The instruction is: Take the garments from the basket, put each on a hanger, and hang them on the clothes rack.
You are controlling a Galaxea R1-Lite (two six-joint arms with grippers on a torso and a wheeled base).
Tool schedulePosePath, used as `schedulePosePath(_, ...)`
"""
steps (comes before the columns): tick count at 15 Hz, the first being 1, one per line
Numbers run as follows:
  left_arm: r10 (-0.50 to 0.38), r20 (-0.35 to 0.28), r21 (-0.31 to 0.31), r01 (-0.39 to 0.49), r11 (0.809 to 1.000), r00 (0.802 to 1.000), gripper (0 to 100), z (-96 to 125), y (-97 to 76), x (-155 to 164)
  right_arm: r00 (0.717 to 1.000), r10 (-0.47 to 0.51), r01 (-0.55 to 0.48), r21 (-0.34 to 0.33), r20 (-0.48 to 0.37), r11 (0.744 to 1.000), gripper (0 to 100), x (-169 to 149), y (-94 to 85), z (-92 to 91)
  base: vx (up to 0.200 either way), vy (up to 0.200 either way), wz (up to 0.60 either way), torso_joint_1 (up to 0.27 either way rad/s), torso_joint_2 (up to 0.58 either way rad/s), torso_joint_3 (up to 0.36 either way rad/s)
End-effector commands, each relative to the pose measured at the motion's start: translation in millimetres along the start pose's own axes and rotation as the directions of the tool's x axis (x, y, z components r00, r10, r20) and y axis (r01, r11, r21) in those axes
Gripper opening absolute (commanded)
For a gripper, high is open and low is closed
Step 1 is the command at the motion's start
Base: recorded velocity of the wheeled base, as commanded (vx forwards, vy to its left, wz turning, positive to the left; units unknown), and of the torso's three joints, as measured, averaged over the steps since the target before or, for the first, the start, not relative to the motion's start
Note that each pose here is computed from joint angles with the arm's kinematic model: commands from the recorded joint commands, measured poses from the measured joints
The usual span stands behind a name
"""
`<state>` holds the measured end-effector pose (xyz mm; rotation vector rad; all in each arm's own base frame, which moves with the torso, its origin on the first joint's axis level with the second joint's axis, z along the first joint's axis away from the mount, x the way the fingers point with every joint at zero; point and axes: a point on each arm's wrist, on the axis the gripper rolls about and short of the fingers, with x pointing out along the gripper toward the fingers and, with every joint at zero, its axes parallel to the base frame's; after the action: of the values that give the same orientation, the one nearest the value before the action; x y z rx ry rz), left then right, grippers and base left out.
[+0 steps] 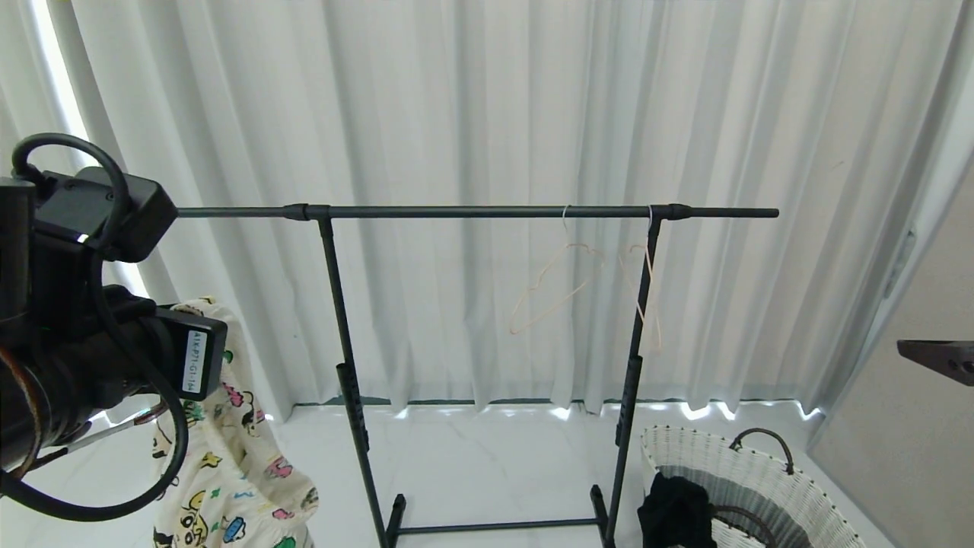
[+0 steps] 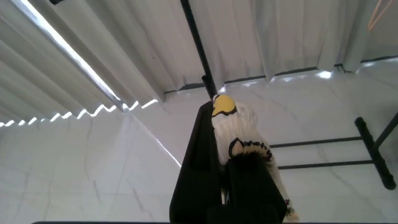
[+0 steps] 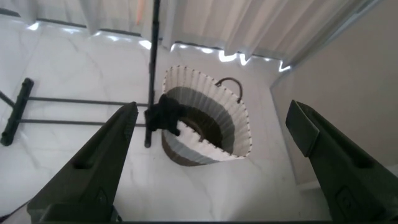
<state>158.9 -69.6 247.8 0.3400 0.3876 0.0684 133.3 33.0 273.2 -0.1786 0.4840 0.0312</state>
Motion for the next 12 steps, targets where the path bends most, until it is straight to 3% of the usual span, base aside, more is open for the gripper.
schedulePosePath(1,-0.002,0.000,0.002,0.002,1.000,1.000,0,0.2,-0.6,0.3,1.000,0.002,-0.002,-0.003,-0.009,1.000,100,2.5,0.9,0.1,0.000,0.000,0.00,0.000,0.00,0.000)
schedulePosePath(5,-0.001,0.004,-0.004,0.001,1.000,1.000,0,0.8,-0.2,-0.2,0.998,0.036,-0.037,0.006,0.042,0.999,100,12.4,4.5,1.7,0.000,0.000,0.00,0.000,0.00,0.000)
schedulePosePath(12,0.000,0.014,-0.011,0.000,1.000,1.000,0,2.1,-0.3,0.1,0.995,0.065,-0.065,0.000,0.080,0.998,100,38.5,12.3,2.6,0.200,0.000,0.00,0.002,0.00,0.002)
